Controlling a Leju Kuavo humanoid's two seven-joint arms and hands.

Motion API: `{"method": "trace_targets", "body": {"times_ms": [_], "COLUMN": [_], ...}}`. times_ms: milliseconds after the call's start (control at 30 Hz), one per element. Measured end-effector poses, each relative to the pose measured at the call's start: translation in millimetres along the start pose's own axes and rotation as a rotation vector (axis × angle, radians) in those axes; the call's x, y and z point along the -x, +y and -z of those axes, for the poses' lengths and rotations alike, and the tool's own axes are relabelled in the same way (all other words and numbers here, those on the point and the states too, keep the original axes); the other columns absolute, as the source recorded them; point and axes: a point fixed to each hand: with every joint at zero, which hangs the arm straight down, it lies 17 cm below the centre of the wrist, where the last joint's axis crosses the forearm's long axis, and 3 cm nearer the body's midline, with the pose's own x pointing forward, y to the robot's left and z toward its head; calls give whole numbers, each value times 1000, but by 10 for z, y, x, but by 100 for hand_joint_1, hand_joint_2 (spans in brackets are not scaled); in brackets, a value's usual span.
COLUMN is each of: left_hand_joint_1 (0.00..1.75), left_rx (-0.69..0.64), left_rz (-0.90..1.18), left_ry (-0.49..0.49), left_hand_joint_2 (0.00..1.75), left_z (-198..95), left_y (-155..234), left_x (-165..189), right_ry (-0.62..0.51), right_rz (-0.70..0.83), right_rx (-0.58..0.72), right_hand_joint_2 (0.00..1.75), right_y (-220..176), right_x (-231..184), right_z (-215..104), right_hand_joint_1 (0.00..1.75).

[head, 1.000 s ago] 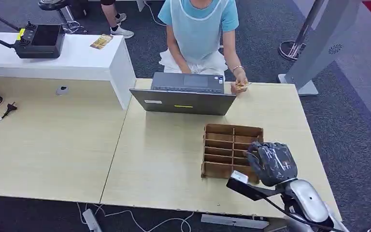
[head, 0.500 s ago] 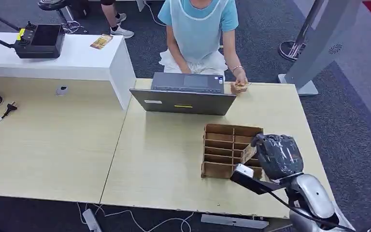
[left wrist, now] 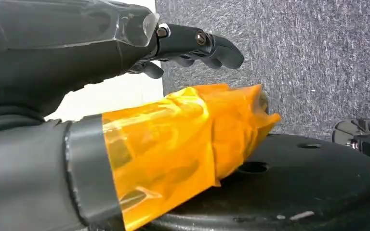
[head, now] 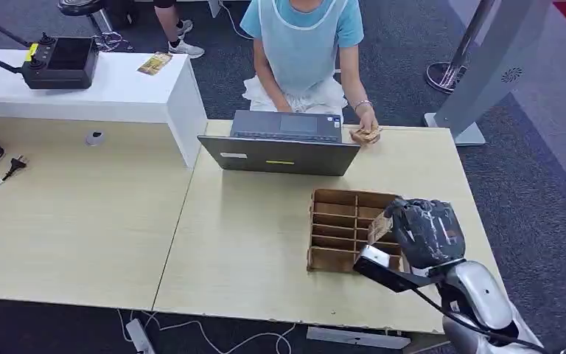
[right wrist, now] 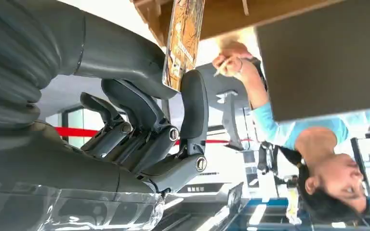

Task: Pass the card to the sensor for recognition and then transmit it.

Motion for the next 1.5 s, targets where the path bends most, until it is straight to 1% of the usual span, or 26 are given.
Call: {"method": "trace_targets", "body": {"times_ms": [367, 667, 933, 1167, 1267, 1500], "left_hand_joint_1": [0, 0, 0, 0, 0, 0], "left_rx": [0, 0, 2, -3, -4, -1], "left_rz": [-4, -6, -2, 15, 26, 40], "left_ry": [-6, -12, -19, -26, -30, -39], "left_hand_joint_2": [0, 0, 0, 0, 0, 0], "left_z": [1, 1, 1, 9, 12, 17], "left_y": [1, 1, 0, 28, 41, 52], "left_x": [-8, -16, -31, -43, -52, -72], "right_ry": [-43, -80, -120, -116, -107, -90], "right_rz": [19, 9, -9, 0, -2, 2], "right_rx": [141, 265, 340, 393, 404, 377], "right_hand_joint_2": [175, 175, 175, 175, 175, 175], "right_y": [-433, -918, -1392, -1756, -1883, -2021], "right_x": [-76, -111, -174, -220, -269, -379], "right_z": [203, 499, 892, 1266, 1467, 1907], "right_hand_joint_1": [175, 175, 175, 175, 175, 175]}}
